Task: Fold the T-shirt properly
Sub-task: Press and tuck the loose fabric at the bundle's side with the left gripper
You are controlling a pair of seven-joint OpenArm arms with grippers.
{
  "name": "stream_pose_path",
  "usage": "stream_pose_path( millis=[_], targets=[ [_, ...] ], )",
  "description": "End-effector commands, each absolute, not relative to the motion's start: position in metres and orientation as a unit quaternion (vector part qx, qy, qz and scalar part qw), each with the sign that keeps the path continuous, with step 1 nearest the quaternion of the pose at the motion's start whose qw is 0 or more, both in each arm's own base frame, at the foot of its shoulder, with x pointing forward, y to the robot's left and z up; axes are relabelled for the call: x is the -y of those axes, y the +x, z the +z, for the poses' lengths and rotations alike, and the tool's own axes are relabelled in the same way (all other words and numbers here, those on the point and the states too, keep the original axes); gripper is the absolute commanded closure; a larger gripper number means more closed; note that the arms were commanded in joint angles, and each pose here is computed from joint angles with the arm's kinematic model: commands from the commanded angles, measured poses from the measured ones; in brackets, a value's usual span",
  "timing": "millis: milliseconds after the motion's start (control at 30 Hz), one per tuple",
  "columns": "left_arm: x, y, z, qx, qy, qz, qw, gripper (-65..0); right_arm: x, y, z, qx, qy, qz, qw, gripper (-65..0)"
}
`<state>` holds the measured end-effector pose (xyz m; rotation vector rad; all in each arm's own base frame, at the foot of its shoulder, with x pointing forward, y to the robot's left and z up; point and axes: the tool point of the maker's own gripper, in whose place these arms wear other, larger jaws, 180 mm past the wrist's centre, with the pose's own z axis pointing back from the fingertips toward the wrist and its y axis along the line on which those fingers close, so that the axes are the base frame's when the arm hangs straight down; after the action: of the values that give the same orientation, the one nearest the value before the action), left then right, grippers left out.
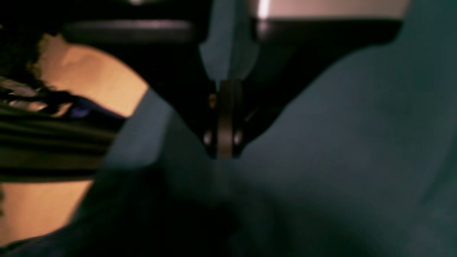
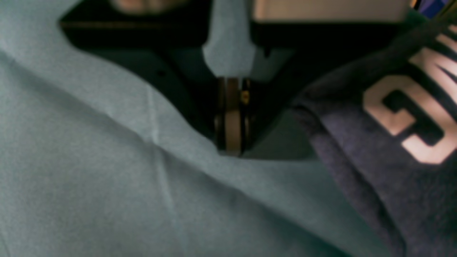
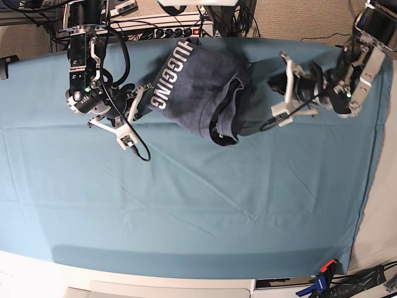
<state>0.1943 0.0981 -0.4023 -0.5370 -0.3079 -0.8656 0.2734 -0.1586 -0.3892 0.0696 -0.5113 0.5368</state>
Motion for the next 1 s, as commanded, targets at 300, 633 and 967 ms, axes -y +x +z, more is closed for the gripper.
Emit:
stream_pose_path(
  millis=[300,633,967],
  targets=[
    [-0.032,0.181,-0.394,0.175,-0.339,-0.415,0.826,0.0,0.158,0.285,-0.376,0.276,0.031,0.265,0.923,0.0],
    [-0.02,0.219,-0.378,0.227,-0.314,-0.43,0.816,0.0,0.151,0.264,-0.388,0.248,0.057,0.278,0.926,0.0],
    [-0.021,0.26,-0.356,0.279,-0.281,-0.435,0.809,0.0,0.137,0.249,-0.393,0.235,0.104,0.272,0.927,0.0]
  ],
)
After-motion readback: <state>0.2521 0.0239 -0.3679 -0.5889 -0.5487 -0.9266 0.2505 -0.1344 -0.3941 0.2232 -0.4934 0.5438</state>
